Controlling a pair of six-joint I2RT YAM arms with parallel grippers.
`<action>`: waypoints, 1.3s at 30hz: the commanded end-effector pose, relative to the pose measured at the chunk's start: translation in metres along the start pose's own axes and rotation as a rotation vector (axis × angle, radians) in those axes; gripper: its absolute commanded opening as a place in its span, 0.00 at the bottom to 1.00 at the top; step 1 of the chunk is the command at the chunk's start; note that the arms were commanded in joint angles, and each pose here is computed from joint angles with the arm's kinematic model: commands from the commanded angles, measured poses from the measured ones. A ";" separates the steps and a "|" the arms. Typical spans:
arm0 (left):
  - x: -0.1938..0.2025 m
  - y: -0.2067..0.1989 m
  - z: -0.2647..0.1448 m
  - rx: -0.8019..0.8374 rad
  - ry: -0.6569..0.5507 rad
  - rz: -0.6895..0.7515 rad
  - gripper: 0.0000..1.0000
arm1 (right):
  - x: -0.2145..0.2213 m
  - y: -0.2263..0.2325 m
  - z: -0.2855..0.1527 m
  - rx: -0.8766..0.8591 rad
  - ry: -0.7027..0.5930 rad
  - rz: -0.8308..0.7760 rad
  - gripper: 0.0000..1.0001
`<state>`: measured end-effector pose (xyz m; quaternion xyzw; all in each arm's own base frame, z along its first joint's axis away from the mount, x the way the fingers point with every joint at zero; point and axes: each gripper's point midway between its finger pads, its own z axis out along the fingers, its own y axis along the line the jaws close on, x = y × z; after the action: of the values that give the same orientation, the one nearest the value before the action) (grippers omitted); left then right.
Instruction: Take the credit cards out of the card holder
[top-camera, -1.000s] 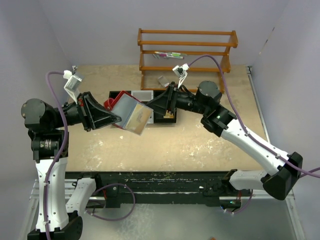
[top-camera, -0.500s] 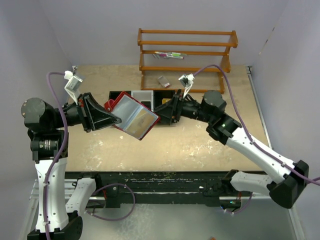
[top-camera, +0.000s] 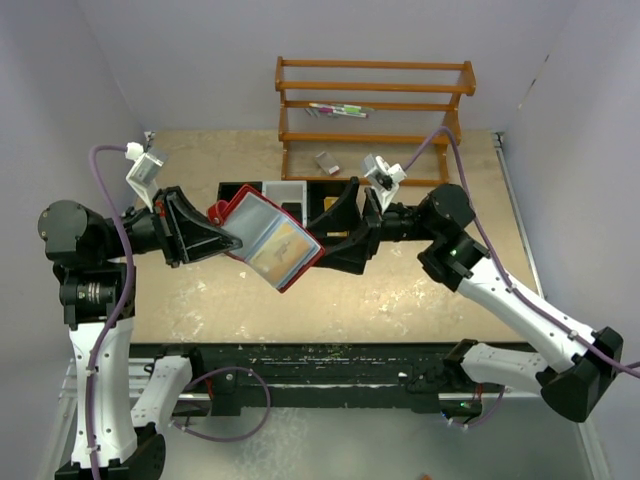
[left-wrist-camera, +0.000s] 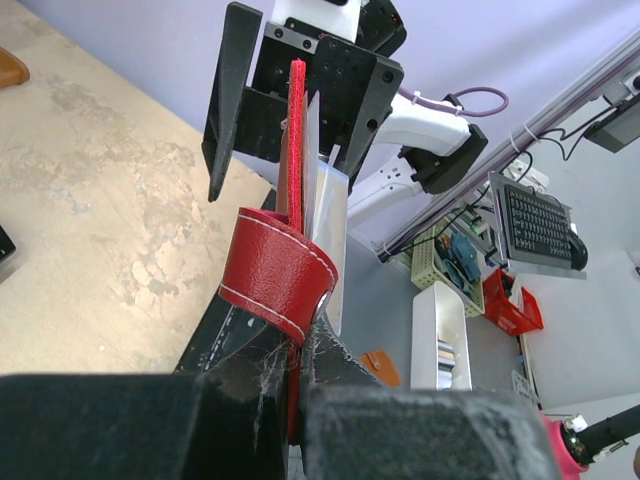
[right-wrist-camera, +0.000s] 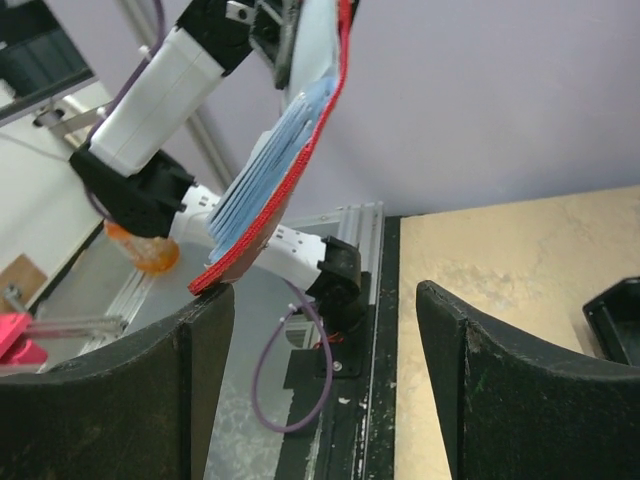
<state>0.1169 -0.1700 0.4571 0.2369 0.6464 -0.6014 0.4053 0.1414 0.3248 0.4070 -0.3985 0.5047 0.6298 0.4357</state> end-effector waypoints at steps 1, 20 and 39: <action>-0.007 -0.017 -0.001 0.013 -0.009 0.083 0.00 | -0.020 0.046 -0.005 -0.227 -0.023 -0.123 0.76; -0.011 -0.018 0.000 0.010 -0.019 0.082 0.00 | -0.038 0.033 0.003 -0.143 -0.060 -0.133 0.58; -0.013 -0.013 0.001 0.007 -0.022 0.060 0.00 | -0.044 0.029 0.003 -0.119 -0.113 -0.153 0.39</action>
<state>0.1146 -0.1703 0.4619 0.2388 0.6446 -0.6039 0.4035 0.1314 0.3252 0.4311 -0.4239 0.4513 0.6475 0.4443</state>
